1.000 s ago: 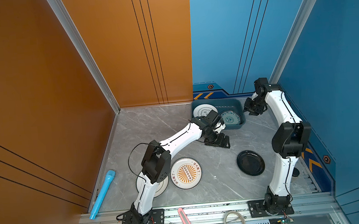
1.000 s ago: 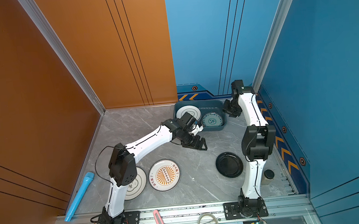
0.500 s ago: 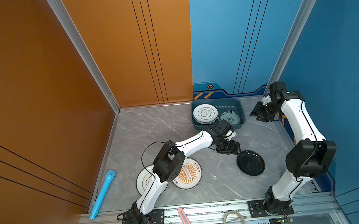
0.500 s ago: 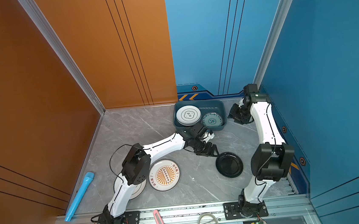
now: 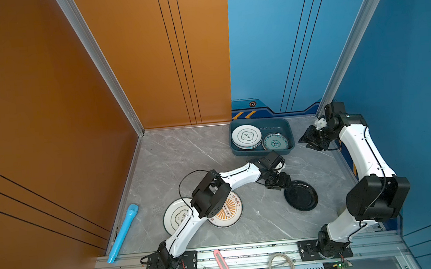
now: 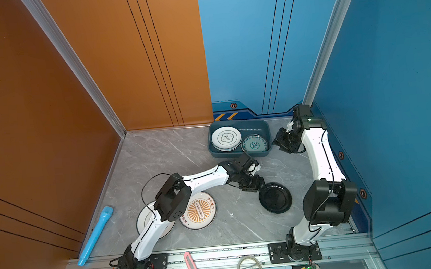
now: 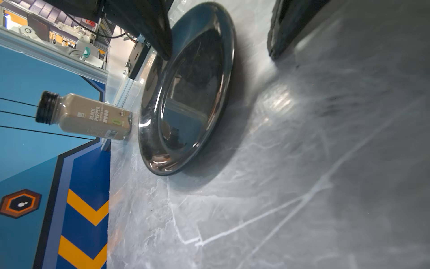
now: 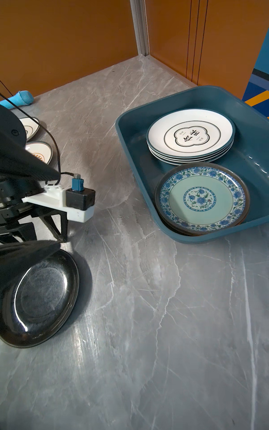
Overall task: Place the plates into the plastic bin on the countertop
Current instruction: 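Grasp the black plate's edge with the left gripper, then lift the black plate upright with the left gripper toward the right gripper, then grasp the black plate's edge with the right gripper while left releases it, then lower the black plate into the teal bin with the right gripper while left withdraws, then open the right gripper to release the black plate in the bin, then move the right gripper out of the bin toward the plates on the table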
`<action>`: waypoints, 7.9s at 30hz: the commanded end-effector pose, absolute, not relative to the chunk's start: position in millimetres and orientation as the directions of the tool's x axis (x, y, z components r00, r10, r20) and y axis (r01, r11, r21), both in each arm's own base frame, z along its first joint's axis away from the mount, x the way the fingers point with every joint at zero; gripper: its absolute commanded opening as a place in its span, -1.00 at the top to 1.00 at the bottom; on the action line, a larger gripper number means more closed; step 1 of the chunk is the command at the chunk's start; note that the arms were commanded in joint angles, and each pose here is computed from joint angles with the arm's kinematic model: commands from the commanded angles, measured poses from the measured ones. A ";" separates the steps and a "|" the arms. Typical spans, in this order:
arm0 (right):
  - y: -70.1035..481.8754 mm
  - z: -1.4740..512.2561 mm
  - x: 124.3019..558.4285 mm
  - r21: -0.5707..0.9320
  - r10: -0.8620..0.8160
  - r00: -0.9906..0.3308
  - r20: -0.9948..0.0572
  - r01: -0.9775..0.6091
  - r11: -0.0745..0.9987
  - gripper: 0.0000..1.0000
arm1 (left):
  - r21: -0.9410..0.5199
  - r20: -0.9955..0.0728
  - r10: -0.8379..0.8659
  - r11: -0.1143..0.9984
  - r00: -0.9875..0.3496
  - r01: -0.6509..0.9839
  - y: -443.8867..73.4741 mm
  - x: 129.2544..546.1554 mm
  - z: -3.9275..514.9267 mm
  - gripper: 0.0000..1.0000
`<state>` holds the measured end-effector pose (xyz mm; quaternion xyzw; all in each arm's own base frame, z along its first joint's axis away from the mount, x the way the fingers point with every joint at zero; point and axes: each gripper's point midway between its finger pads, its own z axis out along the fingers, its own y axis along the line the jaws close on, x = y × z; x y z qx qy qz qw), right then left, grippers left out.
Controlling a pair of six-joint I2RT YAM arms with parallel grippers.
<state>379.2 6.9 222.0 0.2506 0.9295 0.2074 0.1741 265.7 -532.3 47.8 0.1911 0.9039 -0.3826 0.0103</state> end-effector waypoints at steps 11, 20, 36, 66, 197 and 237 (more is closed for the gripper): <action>16.5 225.9 366.2 0.486 0.530 -0.817 -0.227 0.377 0.789 0.11 | -0.624 -0.086 0.378 0.701 -0.922 0.345 -513.0 239.8 -2.6 0.19; 22.0 223.8 365.4 0.480 0.515 -0.827 -0.226 0.366 0.798 0.10 | -0.597 -0.079 0.398 0.716 -0.914 0.363 -500.5 227.6 -8.4 0.51; 32.1 215.8 357.4 0.476 0.493 -0.844 -0.211 0.352 0.806 0.10 | -0.591 -0.097 0.406 0.711 -0.909 0.381 -507.1 218.1 -0.8 0.96; 94.8 235.7 406.5 0.741 0.432 -0.876 -0.217 0.140 0.656 -0.39 | -0.702 -0.263 0.116 0.658 -0.958 0.272 -369.4 317.8 147.6 1.00; 34.9 186.8 458.0 0.502 0.447 -0.869 -0.212 0.296 0.813 0.08 | -0.548 -0.411 -0.322 0.835 -0.853 -0.051 -159.9 386.7 192.3 -0.96; 295.6 68.8 253.4 0.770 -0.306 -0.952 0.026 -0.176 0.613 -0.13 | -0.552 -0.365 -0.412 0.818 -0.835 -0.163 -142.1 310.8 179.4 -0.96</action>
